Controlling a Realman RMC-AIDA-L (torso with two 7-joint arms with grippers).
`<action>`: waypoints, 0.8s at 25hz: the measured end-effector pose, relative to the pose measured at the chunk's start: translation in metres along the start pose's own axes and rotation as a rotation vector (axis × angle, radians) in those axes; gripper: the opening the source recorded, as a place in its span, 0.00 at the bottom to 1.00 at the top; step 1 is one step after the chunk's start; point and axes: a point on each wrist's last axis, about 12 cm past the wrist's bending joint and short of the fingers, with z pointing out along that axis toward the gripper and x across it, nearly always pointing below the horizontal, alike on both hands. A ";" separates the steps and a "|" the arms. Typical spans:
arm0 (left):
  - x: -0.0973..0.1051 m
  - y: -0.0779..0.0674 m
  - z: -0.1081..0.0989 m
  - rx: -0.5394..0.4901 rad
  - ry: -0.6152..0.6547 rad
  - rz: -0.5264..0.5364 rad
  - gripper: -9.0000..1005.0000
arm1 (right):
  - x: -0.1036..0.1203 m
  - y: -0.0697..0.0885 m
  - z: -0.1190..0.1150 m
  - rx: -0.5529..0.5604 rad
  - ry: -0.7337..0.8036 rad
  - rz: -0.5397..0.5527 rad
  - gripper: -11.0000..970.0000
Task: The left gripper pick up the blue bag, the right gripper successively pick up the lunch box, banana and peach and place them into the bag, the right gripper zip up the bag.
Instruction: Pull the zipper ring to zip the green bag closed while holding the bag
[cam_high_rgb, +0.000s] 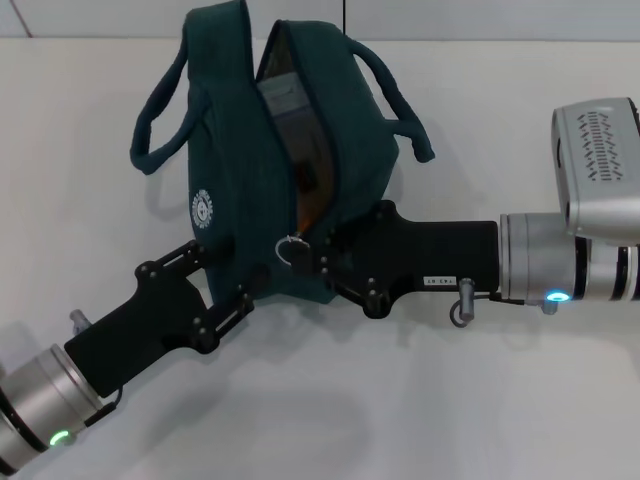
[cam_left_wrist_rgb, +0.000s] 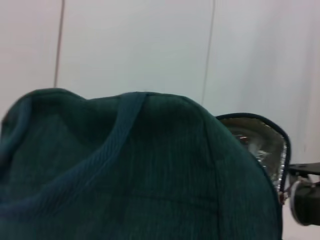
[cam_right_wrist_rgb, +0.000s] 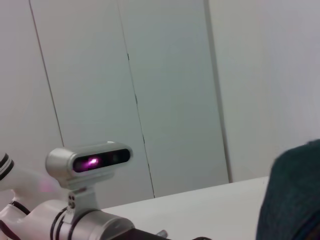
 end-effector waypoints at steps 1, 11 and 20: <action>0.000 0.001 0.001 -0.002 0.001 0.001 0.64 | 0.000 0.000 0.000 0.001 -0.001 0.000 0.03; -0.002 0.005 0.009 0.004 0.013 0.037 0.40 | 0.001 -0.004 -0.008 0.038 -0.022 0.017 0.03; -0.003 0.006 0.014 0.024 0.023 0.090 0.18 | -0.001 -0.003 -0.012 0.039 -0.052 -0.010 0.03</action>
